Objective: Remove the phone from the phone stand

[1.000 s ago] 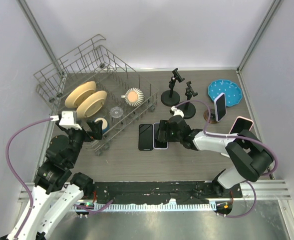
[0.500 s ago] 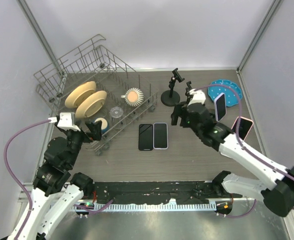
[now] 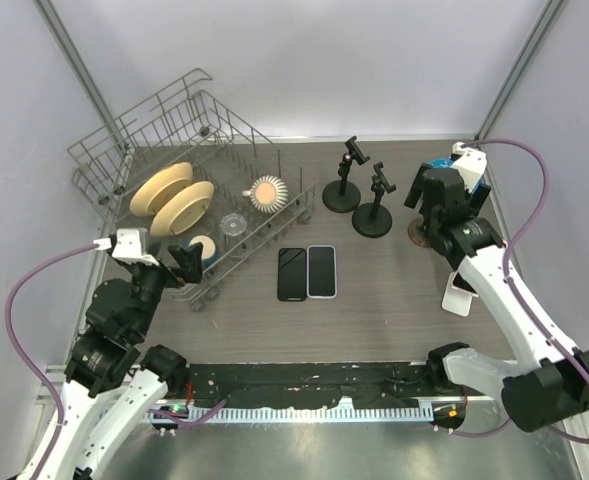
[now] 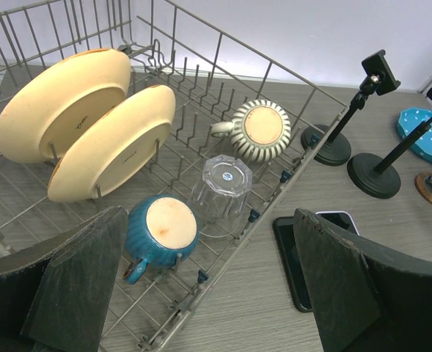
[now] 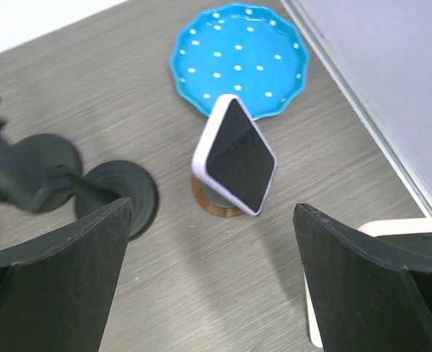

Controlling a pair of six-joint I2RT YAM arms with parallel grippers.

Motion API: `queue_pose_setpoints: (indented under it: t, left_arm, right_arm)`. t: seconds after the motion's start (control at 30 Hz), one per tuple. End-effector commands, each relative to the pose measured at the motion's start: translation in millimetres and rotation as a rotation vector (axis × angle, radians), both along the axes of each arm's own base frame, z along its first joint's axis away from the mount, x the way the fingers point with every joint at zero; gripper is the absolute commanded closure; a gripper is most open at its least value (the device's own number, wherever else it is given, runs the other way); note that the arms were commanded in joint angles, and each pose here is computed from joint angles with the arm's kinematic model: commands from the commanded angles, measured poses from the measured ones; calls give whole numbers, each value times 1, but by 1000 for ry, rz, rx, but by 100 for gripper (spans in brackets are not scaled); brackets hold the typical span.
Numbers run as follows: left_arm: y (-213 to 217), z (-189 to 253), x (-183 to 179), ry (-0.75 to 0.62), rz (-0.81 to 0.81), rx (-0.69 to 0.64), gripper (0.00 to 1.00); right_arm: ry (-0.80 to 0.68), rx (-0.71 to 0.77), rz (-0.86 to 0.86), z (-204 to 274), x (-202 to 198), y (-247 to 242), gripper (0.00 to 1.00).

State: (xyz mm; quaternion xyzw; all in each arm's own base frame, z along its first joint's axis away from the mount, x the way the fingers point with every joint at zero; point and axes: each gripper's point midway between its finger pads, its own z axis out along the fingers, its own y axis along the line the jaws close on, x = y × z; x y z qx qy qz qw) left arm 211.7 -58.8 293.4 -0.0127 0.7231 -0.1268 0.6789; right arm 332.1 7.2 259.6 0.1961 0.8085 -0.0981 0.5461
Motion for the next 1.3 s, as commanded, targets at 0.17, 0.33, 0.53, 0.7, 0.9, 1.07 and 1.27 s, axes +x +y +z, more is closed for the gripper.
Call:
queue_pose_setpoints:
  t: [0.17,0.33,0.53,0.7,0.9,1.07,1.27]
  left_arm:
    - [-4,10,-1,-48,-23,-26,0]
    - [-3,10,-1,-50,-21,-25,1]
    - [-5,9,-2,-51,-32,-26,1]
    - [-4,10,-3,-55,-27,-28,1]
    - [-5,10,-3,-55,-32,-29,1]
    - [-5,10,-3,-54,-32,-27,1]
    - [-5,10,-3,-53,-32,-29,1]
  right_arm:
    - [26,-31,-159,-15,51,-35,18]
    - [30,-34,-163,-25,70,-34,28]
    - [82,-57,-187,-44,82,-40,34]
    - [125,-78,-209,-62,83,-46,40]
    - [133,-92,-210,-62,81,-49,49]
    - [117,-88,-195,-52,76,-49,68]
    - [82,-89,-194,-31,68,-51,89]
